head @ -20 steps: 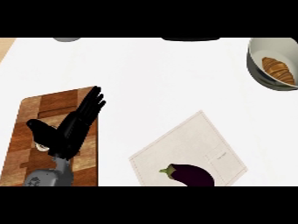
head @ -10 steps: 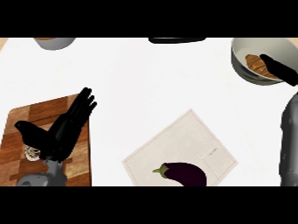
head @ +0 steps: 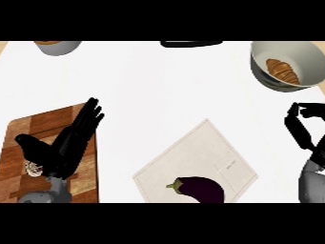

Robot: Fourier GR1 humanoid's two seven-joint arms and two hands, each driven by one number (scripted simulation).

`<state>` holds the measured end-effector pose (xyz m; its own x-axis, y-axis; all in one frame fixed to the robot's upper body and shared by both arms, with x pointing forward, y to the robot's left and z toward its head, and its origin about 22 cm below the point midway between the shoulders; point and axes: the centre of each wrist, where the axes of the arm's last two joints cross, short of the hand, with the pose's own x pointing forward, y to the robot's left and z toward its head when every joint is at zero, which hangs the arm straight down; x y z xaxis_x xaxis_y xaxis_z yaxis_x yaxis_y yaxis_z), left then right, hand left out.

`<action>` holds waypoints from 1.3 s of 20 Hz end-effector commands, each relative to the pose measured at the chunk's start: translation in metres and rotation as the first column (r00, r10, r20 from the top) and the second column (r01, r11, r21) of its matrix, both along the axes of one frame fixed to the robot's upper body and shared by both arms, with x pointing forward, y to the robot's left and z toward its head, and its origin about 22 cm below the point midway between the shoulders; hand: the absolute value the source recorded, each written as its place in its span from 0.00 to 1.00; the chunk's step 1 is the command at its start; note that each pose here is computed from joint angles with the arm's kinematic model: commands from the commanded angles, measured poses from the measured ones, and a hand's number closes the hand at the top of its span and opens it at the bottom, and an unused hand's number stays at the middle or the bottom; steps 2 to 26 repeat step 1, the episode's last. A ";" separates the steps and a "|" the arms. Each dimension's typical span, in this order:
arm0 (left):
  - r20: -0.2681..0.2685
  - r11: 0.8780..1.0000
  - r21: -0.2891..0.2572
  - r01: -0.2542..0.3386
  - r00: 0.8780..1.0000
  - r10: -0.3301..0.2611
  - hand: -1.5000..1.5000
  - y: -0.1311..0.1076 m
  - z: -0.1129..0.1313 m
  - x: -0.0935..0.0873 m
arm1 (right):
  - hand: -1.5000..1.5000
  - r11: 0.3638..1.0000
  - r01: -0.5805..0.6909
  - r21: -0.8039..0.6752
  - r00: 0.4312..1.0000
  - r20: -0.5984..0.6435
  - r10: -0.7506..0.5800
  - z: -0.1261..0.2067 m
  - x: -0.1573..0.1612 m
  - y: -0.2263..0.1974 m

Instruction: Pick the croissant from the placemat and place it in the bowl

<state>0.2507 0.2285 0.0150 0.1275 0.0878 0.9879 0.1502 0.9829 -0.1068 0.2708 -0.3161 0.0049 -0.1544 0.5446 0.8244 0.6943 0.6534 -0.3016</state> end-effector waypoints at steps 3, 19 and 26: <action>0.005 1.000 -0.003 0.017 1.000 -0.017 0.50 -0.005 0.001 0.003 | 1.00 0.996 -0.073 0.052 0.990 -0.116 0.079 -0.038 -0.044 0.023; 0.005 1.000 -0.003 0.017 1.000 -0.017 0.50 -0.005 0.001 0.003 | 1.00 0.996 -0.073 0.052 0.990 -0.116 0.079 -0.038 -0.044 0.023; 0.005 1.000 -0.003 0.017 1.000 -0.017 0.50 -0.005 0.001 0.003 | 1.00 0.996 -0.073 0.052 0.990 -0.116 0.079 -0.038 -0.044 0.023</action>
